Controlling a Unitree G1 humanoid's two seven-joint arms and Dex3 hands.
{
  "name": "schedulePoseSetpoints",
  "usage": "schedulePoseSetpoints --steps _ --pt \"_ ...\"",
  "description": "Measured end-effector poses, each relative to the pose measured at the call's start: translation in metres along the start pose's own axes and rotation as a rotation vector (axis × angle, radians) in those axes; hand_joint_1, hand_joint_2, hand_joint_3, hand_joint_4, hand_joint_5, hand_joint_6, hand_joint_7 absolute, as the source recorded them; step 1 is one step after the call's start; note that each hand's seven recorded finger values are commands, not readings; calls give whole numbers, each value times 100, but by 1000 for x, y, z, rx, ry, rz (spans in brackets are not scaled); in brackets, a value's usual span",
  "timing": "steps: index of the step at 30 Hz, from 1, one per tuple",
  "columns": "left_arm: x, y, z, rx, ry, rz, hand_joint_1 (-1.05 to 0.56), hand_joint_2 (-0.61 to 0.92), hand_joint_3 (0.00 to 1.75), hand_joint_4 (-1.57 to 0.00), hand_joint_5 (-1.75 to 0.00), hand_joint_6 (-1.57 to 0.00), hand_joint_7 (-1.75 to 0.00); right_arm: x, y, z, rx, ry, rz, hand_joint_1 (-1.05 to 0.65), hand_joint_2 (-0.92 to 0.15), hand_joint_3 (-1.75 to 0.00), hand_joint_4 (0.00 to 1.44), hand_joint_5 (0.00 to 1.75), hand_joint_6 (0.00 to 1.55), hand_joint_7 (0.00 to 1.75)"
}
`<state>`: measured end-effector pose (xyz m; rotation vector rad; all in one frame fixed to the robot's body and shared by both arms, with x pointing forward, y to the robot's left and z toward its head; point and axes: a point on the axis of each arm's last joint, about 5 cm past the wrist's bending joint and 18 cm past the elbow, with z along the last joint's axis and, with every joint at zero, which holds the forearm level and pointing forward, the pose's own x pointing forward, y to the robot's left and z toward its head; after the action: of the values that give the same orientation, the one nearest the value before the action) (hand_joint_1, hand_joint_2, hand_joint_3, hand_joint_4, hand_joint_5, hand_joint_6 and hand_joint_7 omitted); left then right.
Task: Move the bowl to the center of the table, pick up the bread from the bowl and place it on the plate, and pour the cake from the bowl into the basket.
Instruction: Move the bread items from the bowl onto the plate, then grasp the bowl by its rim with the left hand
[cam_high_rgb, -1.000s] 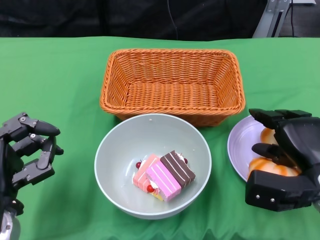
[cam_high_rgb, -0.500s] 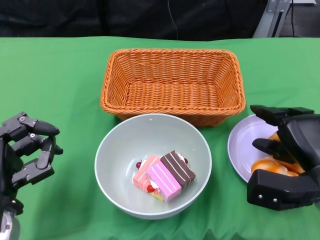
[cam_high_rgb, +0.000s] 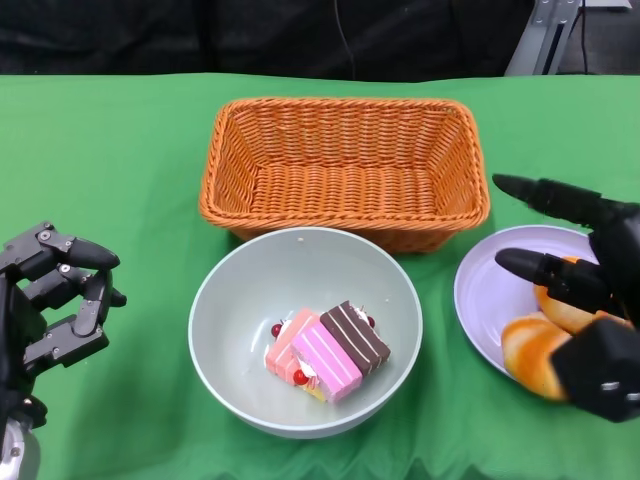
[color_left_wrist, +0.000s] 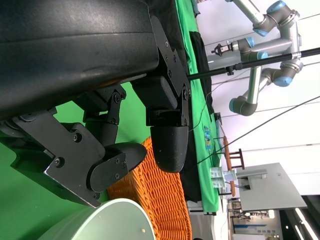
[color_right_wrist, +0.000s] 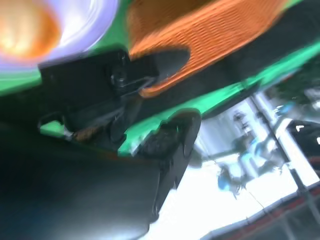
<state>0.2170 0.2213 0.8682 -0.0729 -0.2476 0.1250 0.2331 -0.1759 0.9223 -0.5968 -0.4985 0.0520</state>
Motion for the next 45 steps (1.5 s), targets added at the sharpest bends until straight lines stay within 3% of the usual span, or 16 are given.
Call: schedulePoseSetpoints --steps 5,7,8,9,11,13,22,24,25,31,32,33,36,39,42,45 --pt "0 2 -1 -2 3 -18 -3 53 105 -79 -145 -90 -111 -16 -9 13 209 1 21 -25 -92 -3 100 13 89 5" --pt "0 2 -1 -2 3 -25 -4 54 103 -80 -144 -91 -111 -25 -12 16 350 36 0 -20 -92 -5 105 22 95 8" --pt "0 2 -1 -1 3 -27 -3 55 103 -80 -144 -90 -111 -29 -12 18 428 60 -21 -16 -92 -10 91 58 98 11" --pt "0 2 -1 0 3 -31 -2 55 103 -80 -145 -90 -111 -33 -12 19 496 77 -42 -14 -91 -13 81 81 98 13" --pt "0 3 -1 2 3 -42 -3 55 104 -78 -145 -89 -112 -39 -12 19 592 99 -68 -12 -92 -21 71 108 99 18" --pt "0 3 0 4 3 -54 -3 54 104 -78 -146 -89 -112 -46 -13 18 650 115 -80 -12 -92 -24 68 120 98 24" --pt "1 6 1 18 -1 -78 -4 54 104 -77 -146 -89 -114 -62 -15 11 770 128 -82 -21 -92 -20 72 128 92 52" --pt "1 6 3 25 -16 -89 -8 55 99 -79 -144 -90 -110 -62 -15 11 821 144 -96 -21 -92 -20 72 132 82 82" --pt "1 5 5 31 -32 -101 -8 55 98 -79 -144 -91 -110 -62 -13 12 853 154 -104 -21 -92 -20 72 133 80 87" --pt "1 3 9 49 -67 -135 -10 56 95 -79 -141 -90 -106 -61 -12 14 901 176 -110 -21 -92 -21 72 134 76 95" --pt "-1 3 12 80 -84 -155 -17 55 85 -67 -121 -75 -86 -61 -12 14 899 172 -109 -20 -92 -22 72 138 74 100" --pt "-5 3 17 141 -127 -203 -21 61 63 -64 -86 -72 -52 -62 -12 15 898 172 -108 -19 -91 -23 71 140 73 104" --pt "-12 -2 34 263 -276 -340 -25 71 38 -64 -52 -74 -15 -67 -9 15 899 196 -105 -18 -91 -24 71 141 72 106" --pt "-17 0 47 423 -361 -434 -35 82 10 -59 -21 -66 -2 -67 -8 15 908 193 -92 -17 -91 -27 69 143 71 106" --pt "-20 1 61 553 -474 -507 -36 85 5 -59 -14 -63 0 -67 -7 15 920 188 -92 -16 -90 -29 69 143 71 106" --pt "-23 3 63 629 -507 -541 -43 85 3 -52 -8 -57 0 -66 -6 16 930 182 -90 -15 -89 -34 69 143 71 106"
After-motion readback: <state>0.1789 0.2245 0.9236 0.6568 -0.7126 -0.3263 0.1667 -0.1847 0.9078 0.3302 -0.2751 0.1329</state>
